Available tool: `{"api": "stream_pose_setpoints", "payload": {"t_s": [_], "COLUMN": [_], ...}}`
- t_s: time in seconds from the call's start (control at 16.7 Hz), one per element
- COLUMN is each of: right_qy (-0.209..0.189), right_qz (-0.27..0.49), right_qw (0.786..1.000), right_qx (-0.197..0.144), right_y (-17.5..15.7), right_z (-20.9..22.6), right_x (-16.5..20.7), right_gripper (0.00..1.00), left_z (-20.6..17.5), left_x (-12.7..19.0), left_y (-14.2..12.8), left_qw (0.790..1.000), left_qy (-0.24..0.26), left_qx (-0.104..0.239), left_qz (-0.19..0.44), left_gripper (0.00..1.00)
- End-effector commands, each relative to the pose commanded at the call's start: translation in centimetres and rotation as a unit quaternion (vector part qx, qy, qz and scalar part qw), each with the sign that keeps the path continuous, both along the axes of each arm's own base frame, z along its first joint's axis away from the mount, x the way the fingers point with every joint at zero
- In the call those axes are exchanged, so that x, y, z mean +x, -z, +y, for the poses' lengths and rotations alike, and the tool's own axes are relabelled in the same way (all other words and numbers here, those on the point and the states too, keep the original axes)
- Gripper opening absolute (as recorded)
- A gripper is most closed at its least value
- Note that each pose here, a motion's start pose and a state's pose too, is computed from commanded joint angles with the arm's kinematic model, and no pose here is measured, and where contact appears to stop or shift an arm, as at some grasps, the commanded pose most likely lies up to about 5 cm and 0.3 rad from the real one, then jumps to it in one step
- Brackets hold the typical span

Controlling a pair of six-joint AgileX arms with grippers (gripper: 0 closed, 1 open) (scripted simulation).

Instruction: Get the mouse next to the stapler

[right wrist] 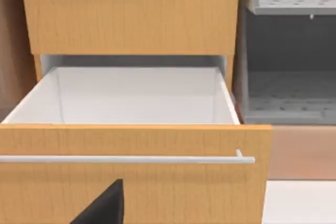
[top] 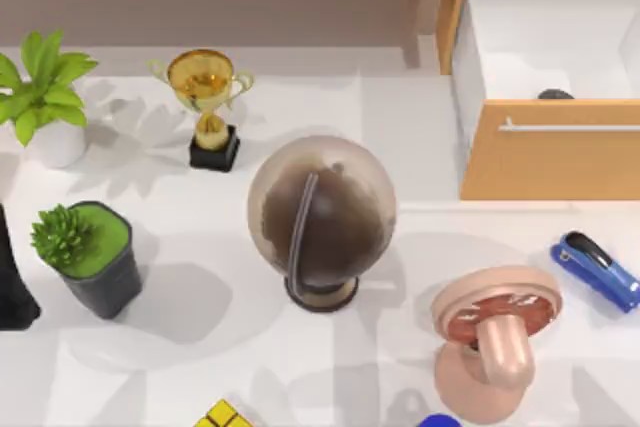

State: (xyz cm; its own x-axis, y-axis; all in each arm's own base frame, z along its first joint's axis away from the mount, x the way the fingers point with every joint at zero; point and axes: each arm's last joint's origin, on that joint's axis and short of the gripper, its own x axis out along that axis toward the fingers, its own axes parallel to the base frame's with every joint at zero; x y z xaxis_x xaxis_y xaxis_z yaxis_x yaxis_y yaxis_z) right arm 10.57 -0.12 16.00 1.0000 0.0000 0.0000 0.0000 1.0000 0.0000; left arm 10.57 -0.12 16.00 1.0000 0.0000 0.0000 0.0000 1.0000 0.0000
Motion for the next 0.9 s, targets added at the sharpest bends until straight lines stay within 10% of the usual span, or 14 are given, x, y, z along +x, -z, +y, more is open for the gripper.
{"api": "stream_pose_setpoints", "payload": {"t_s": [0.42, 0.9], "right_qy": [0.002, 0.017], "right_qz": [0.072, 0.249], "right_qw": [0.997, 0.968], "right_qx": [0.015, 0.026], "right_y": [-1.7, -11.5], "right_z": [0.0, 0.3], "right_x": [0.3, 7.2], "right_gripper": [1.0, 1.0], "left_z": [0.0, 0.0], "left_x": [0.0, 0.0], "left_y": [0.0, 0.0], "left_qw": [1.0, 1.0], "left_qy": [0.0, 0.0], "left_qx": [0.0, 0.0], "left_qz": [0.0, 0.0], "left_gripper": [1.0, 1.0]}}
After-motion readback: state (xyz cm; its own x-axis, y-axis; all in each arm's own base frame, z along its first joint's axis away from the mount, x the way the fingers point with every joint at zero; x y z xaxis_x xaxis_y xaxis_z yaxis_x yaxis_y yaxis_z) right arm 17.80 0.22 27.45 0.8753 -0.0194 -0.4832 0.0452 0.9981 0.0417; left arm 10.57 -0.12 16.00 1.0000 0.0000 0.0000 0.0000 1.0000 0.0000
